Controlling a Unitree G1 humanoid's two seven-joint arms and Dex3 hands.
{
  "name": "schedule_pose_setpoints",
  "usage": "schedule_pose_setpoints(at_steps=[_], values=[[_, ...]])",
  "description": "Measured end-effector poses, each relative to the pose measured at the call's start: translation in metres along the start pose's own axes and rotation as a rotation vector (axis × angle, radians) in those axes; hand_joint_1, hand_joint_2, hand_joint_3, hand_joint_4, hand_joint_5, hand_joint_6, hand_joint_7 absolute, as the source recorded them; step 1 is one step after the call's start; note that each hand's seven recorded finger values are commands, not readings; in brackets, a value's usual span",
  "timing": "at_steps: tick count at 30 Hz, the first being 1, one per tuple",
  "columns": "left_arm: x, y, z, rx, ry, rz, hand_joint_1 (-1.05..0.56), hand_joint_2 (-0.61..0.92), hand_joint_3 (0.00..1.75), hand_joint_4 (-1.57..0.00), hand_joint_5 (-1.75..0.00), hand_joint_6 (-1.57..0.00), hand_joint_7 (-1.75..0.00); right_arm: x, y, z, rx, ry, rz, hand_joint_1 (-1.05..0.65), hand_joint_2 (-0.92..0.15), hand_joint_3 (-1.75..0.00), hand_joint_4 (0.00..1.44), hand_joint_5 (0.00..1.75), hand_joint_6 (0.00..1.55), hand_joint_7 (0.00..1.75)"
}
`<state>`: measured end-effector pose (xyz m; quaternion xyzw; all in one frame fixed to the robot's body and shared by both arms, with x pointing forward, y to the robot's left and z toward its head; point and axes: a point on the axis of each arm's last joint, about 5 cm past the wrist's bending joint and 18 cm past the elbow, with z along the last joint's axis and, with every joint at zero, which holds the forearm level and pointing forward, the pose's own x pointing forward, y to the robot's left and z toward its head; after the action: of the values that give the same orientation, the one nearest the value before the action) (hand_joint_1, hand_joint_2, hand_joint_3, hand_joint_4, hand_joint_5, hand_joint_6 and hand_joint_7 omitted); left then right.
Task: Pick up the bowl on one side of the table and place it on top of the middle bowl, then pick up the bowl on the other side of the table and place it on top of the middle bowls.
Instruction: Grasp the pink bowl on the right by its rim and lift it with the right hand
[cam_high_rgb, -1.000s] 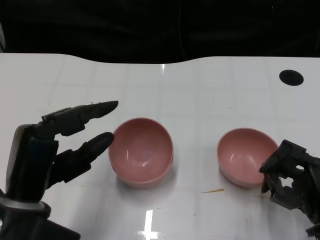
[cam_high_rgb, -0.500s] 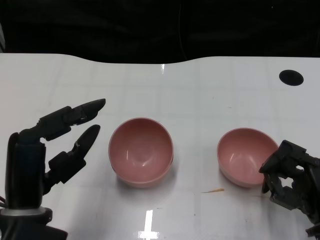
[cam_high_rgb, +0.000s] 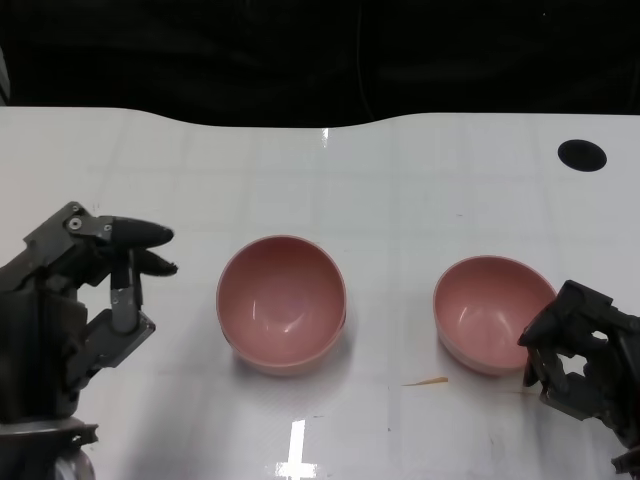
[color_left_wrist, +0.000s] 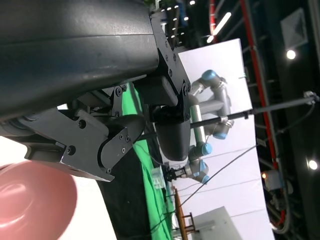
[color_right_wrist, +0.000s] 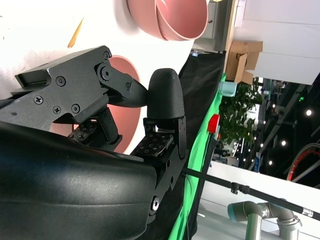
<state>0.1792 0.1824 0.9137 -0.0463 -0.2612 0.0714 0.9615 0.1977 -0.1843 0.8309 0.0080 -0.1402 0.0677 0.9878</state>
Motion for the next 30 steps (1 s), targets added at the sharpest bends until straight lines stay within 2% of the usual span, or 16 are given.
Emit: schedule_pose_setpoints(at_steps=[5,6,9,12,18,26,30], values=[[-0.001,0.003,-0.002,-0.022,0.017,0.004,0.0,0.57,1.25,-0.71,-1.71,-0.71,-1.44,0.0,0.0,0.0,-0.002,0.0,-0.007,-0.11,-0.72,-0.89,0.82,1.68,0.74,1.38],[-0.001,0.003,-0.002,-0.045,0.026,0.001,0.05,0.6,1.28,-0.78,-1.73,-0.71,-1.57,0.0,-0.001,0.0,-0.002,0.0,-0.005,-0.11,-0.72,-0.89,0.82,1.68,0.74,1.38],[-0.006,0.008,-0.007,-0.145,0.08,-0.011,0.11,0.62,1.32,-0.85,-1.74,-0.71,-1.68,0.0,-0.001,0.0,-0.003,0.001,0.004,-0.11,-0.72,-0.89,0.82,1.67,0.75,1.38],[-0.012,0.013,-0.01,-0.177,0.122,-0.007,0.12,0.62,1.34,-0.87,-1.75,-0.7,-1.71,0.0,-0.002,0.0,-0.001,0.002,0.003,-0.11,-0.71,-0.89,0.83,1.67,0.76,1.37],[-0.027,0.013,-0.014,-0.249,0.184,0.017,0.13,0.58,1.42,-0.91,-1.75,-0.7,-1.75,0.0,-0.002,0.0,0.001,0.003,0.017,-0.12,-0.72,-0.89,0.82,1.67,0.75,1.37],[-0.031,0.015,-0.017,-0.291,0.196,0.022,0.11,0.6,1.47,-0.95,-1.75,-0.72,-1.75,0.0,-0.002,0.0,0.0,0.004,0.019,-0.12,-0.71,-0.89,0.84,1.67,0.75,1.38],[-0.039,0.019,-0.024,-0.352,0.249,0.043,0.07,0.57,1.54,-0.98,-1.75,-0.76,-1.75,0.0,-0.002,0.0,-0.001,0.003,0.013,-0.11,-0.72,-0.89,0.84,1.67,0.75,1.38]])
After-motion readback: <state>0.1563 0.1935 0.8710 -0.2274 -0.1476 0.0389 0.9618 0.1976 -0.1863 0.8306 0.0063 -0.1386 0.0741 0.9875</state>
